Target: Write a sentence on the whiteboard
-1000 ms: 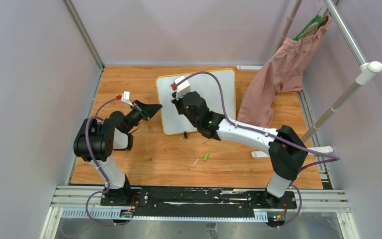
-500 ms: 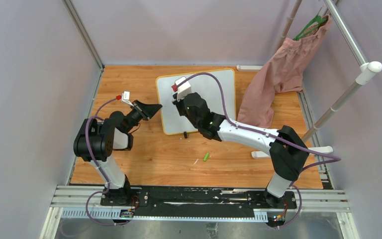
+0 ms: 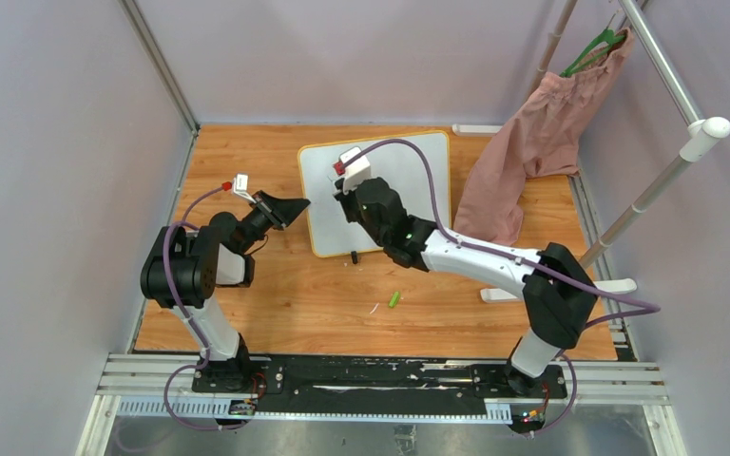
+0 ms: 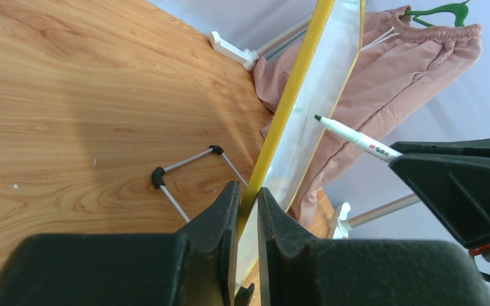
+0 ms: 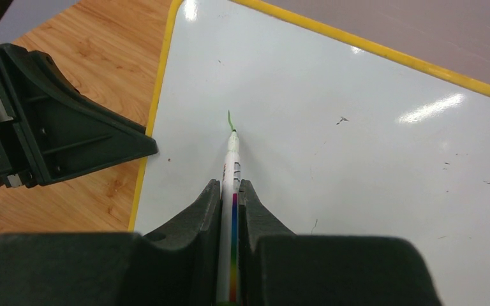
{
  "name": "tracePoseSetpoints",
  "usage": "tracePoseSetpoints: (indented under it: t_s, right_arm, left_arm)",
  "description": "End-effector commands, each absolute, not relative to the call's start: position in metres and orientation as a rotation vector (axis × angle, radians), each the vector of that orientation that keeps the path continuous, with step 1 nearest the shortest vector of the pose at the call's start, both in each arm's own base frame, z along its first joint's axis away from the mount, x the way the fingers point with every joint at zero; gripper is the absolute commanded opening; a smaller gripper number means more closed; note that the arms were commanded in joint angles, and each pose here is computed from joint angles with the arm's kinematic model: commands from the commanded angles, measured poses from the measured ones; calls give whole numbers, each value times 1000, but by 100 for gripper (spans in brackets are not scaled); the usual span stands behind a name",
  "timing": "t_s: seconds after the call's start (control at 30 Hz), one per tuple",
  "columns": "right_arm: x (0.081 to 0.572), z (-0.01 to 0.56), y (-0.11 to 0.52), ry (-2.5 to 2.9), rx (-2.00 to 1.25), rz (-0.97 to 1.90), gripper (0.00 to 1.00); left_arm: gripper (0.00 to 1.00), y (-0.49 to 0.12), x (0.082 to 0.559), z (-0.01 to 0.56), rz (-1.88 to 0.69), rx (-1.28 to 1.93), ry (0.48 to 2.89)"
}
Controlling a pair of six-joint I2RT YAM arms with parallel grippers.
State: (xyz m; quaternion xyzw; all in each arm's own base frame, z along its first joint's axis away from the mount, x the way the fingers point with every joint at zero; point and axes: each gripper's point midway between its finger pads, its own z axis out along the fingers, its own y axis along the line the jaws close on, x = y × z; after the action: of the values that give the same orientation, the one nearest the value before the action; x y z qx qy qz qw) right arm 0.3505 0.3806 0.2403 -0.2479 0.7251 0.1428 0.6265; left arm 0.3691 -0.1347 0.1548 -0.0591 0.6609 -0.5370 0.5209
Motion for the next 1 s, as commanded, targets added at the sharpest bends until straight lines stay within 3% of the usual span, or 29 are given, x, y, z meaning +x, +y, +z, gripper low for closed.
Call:
tracePoseSetpoints:
  t_s: [0.0, 0.97]
  right_arm:
    - [351, 281, 370, 1602, -475, 385, 0]
    - [364, 263, 369, 1654, -477, 352, 0]
  left_arm:
    - [0, -141, 364, 171, -1296, -60, 1533]
    - [0, -141, 365, 174, -1298, -56, 1528]
